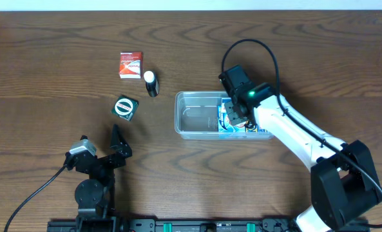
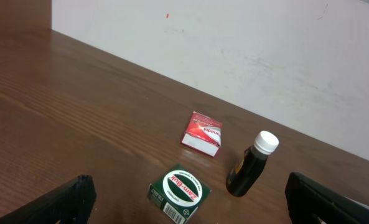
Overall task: Pack container
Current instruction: 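Release the white box inside the container beside the blue box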
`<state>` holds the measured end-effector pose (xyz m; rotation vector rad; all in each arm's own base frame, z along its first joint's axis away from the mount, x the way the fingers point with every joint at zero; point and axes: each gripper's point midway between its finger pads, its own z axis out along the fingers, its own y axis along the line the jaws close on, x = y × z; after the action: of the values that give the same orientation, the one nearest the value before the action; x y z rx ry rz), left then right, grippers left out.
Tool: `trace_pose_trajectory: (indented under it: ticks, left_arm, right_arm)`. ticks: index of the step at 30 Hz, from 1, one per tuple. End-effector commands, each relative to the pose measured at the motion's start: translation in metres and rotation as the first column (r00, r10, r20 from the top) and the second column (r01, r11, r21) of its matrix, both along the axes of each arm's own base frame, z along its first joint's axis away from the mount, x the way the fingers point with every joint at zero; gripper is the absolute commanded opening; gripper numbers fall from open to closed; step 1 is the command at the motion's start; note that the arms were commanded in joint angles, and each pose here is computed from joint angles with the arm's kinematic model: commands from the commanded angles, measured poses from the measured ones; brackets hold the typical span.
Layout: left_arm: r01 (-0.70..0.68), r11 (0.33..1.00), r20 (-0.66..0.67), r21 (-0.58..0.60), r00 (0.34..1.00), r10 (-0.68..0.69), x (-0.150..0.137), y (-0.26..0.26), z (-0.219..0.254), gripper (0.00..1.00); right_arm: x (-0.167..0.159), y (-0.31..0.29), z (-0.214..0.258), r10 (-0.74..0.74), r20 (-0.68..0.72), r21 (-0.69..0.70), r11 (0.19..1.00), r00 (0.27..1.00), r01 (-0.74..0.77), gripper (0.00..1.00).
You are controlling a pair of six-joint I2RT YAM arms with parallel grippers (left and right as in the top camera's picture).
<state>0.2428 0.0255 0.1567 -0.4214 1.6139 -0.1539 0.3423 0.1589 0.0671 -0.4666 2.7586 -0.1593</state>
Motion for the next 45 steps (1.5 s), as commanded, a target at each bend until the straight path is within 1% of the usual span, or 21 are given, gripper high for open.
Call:
trace_pose_trajectory:
  ticks: [1,6,10,13,19,25,26,27,28,30,31,38,42,45]
  left_arm:
    - [-0.014,1.000,-0.056,0.019,0.998,0.015,-0.001,0.003,-0.018,0.98]
    - [-0.014,1.000,-0.056,0.020,0.998,0.015,-0.001,0.003,-0.018,0.98]
    - [-0.014,1.000,-0.056,0.019,0.998,0.015,-0.001,0.003,-0.018,0.98]
    - [-0.014,1.000,-0.056,0.019,0.998,0.015,-0.001,0.003,-0.018,0.98]
    - [-0.014,1.000,-0.056,0.020,0.998,0.015,-0.001,0.003,-0.018,0.98]
    - [-0.014,1.000,-0.056,0.020,0.998,0.015,-0.001,0.003,-0.018,0.98]
    - [-0.014,1.000,-0.056,0.019,0.998,0.015,-0.001,0.003,-0.018,0.98]
    - [-0.014,1.000,-0.056,0.020,0.998,0.015,-0.001,0.003,-0.018,0.98]
    - [-0.014,1.000,-0.056,0.019,0.998,0.015,-0.001,0.003,-0.018,0.98]
    - [-0.014,1.000,-0.056,0.019,0.998,0.015,-0.001,0.003,-0.018,0.98]
    - [-0.014,1.000,-0.056,0.019,0.998,0.015,-0.001,0.003,-0.018,0.98]
    - [-0.014,1.000,-0.056,0.019,0.998,0.015,-0.001,0.003,-0.018,0.98]
    - [-0.014,1.000,-0.056,0.019,0.998,0.015,-0.001,0.003,-0.018,0.98]
    - [-0.014,1.000,-0.056,0.019,0.998,0.015,-0.001,0.003,-0.018,0.98]
  right_arm:
    - [-0.011,0.033,0.009,0.107,0.005,0.084,0.991,0.994,-0.107,0.44]
    - [-0.011,0.064,0.015,0.162,0.063,0.126,0.977,0.985,-0.169,0.43]
    - [-0.005,0.076,0.018,0.144,0.103,0.163,0.974,0.984,-0.160,0.39]
    - [-0.001,0.079,0.014,0.120,0.104,0.178,0.974,0.987,-0.137,0.38]
    - [0.007,0.088,-0.001,0.118,0.111,0.191,0.972,0.987,-0.138,0.36]
    - [0.009,0.088,-0.008,0.112,0.104,0.185,0.974,0.988,-0.130,0.34]
    - [0.009,0.087,-0.008,0.111,0.105,0.181,0.975,0.988,-0.129,0.36]
    - [0.009,0.087,-0.008,0.110,0.106,0.178,0.976,0.988,-0.127,0.42]
    - [0.009,0.086,-0.008,0.109,0.105,0.177,0.976,0.988,-0.127,0.50]
    - [0.009,0.084,-0.008,0.105,0.107,0.165,0.979,0.989,-0.122,0.70]
    - [0.009,0.083,-0.008,0.103,0.107,0.160,0.980,0.989,-0.120,0.75]
    - [0.006,0.081,-0.010,0.078,0.090,0.162,0.982,0.993,-0.092,0.79]
    - [0.006,0.074,-0.011,0.016,0.087,0.153,0.988,0.996,-0.029,0.84]
    - [0.007,0.065,-0.012,-0.041,0.092,0.131,0.991,0.995,0.029,0.84]
